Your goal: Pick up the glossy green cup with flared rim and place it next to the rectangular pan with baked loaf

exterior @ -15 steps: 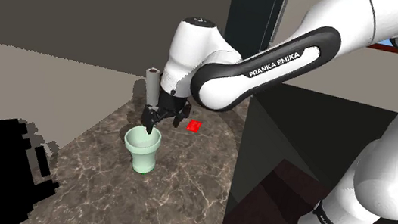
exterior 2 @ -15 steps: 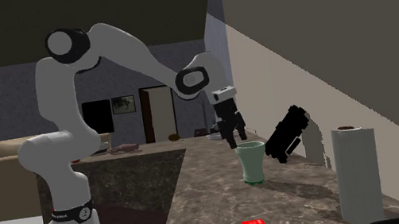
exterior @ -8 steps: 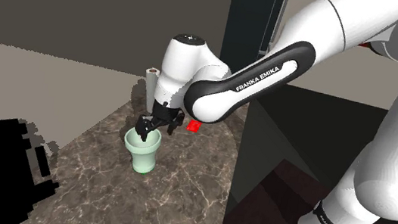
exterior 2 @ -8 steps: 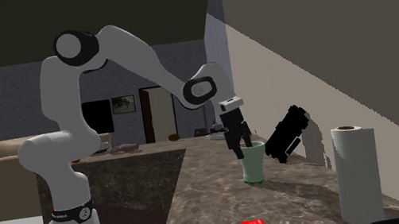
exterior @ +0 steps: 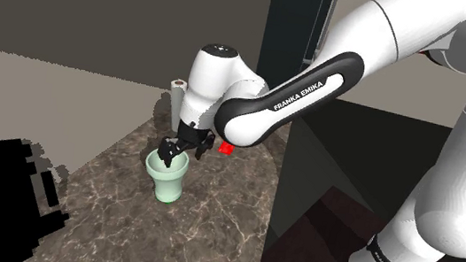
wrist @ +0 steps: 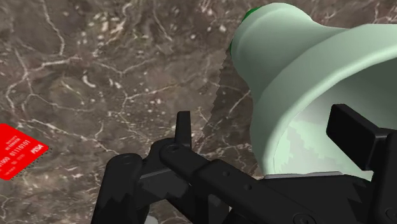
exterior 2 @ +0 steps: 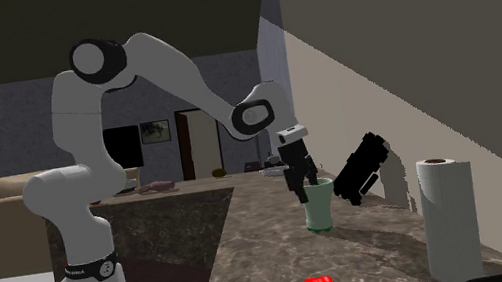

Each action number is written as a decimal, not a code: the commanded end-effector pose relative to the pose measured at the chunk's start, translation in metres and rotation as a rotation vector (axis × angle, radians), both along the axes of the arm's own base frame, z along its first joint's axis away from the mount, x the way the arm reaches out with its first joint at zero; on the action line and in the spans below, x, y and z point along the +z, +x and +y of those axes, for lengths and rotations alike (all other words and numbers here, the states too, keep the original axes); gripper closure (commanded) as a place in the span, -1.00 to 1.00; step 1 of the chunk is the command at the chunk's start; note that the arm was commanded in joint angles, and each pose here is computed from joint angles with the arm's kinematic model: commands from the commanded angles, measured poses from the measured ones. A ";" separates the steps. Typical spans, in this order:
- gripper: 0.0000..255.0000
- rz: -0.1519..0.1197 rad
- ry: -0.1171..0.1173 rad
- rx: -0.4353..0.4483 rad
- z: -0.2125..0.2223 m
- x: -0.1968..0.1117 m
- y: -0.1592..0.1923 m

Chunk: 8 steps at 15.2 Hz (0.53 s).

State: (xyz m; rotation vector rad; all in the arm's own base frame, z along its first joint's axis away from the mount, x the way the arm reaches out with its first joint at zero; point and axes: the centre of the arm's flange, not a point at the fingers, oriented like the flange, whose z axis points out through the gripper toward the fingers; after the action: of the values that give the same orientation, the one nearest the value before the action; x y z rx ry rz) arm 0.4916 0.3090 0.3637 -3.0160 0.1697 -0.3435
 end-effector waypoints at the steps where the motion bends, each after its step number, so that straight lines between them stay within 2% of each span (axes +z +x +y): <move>1: -1.00 0.000 0.000 0.000 0.000 0.000 0.000; 2: 1.00 0.000 0.000 0.000 0.000 0.000 0.000; 8: 1.00 0.000 0.000 0.000 0.000 0.000 0.000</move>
State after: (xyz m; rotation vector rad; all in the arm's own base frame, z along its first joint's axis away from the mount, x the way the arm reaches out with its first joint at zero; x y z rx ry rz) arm 0.4916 0.3093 0.3642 -3.0150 0.1691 -0.3452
